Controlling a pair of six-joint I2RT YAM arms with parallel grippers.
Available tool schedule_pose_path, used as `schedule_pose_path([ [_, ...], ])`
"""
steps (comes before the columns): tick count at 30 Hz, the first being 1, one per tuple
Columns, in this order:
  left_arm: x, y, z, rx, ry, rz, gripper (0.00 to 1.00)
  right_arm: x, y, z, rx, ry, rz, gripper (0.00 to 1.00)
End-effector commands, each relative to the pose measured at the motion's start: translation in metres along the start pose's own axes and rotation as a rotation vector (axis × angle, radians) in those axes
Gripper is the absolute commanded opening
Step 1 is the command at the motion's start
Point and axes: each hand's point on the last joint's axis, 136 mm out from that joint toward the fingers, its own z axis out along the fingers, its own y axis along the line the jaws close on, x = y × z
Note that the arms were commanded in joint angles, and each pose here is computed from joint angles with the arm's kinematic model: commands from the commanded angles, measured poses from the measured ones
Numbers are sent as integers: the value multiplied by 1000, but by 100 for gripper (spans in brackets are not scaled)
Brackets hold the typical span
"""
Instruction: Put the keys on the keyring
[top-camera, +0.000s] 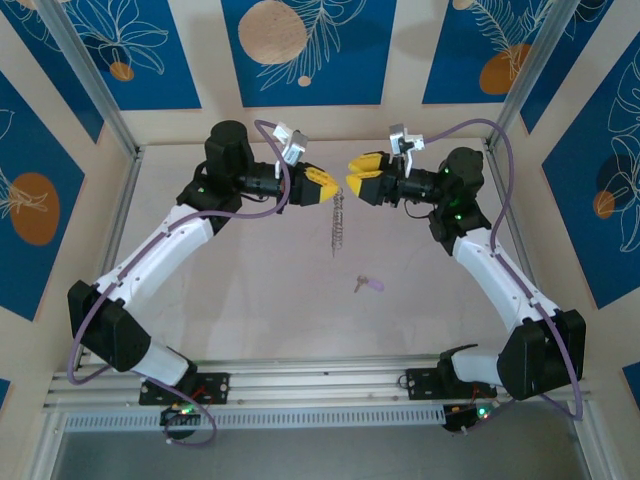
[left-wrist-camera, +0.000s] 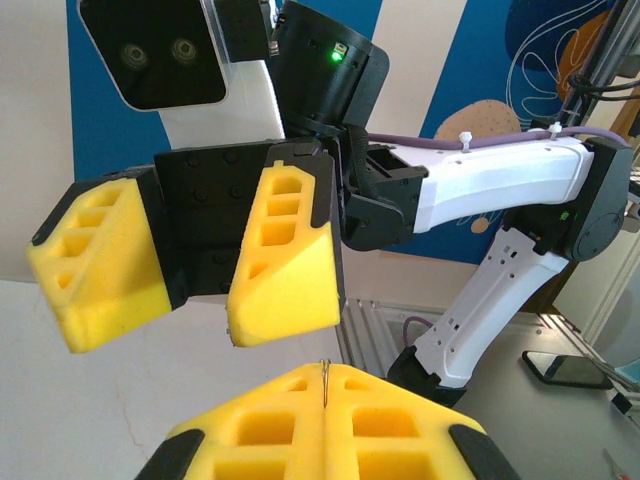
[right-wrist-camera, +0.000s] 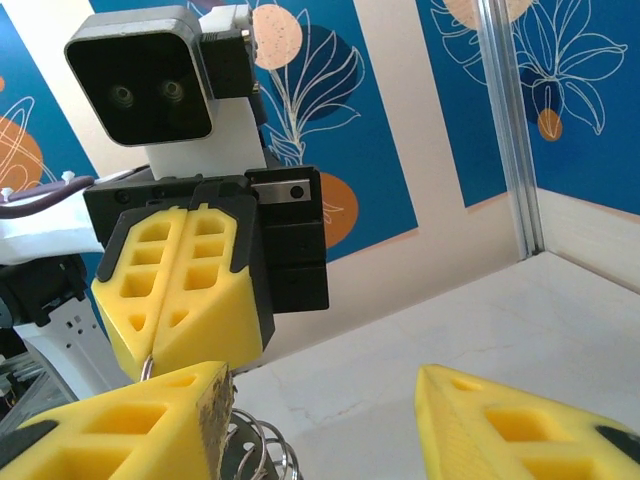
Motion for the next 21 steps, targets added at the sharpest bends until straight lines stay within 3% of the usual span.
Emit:
schedule_pose_path([
  [1, -1, -6, 3, 41, -2, 6, 0, -2, 14, 2, -44, 4, -17, 52],
  [12, -1, -6, 3, 38, 0, 9, 0, 6, 26, 7, -96, 29, -19, 51],
  [17, -2, -6, 3, 38, -1, 11, 0, 8, 26, 9, -99, 33, -10, 42],
  [21, -2, -6, 3, 38, 0, 8, 0, 8, 21, 4, -65, 25, -9, 47],
])
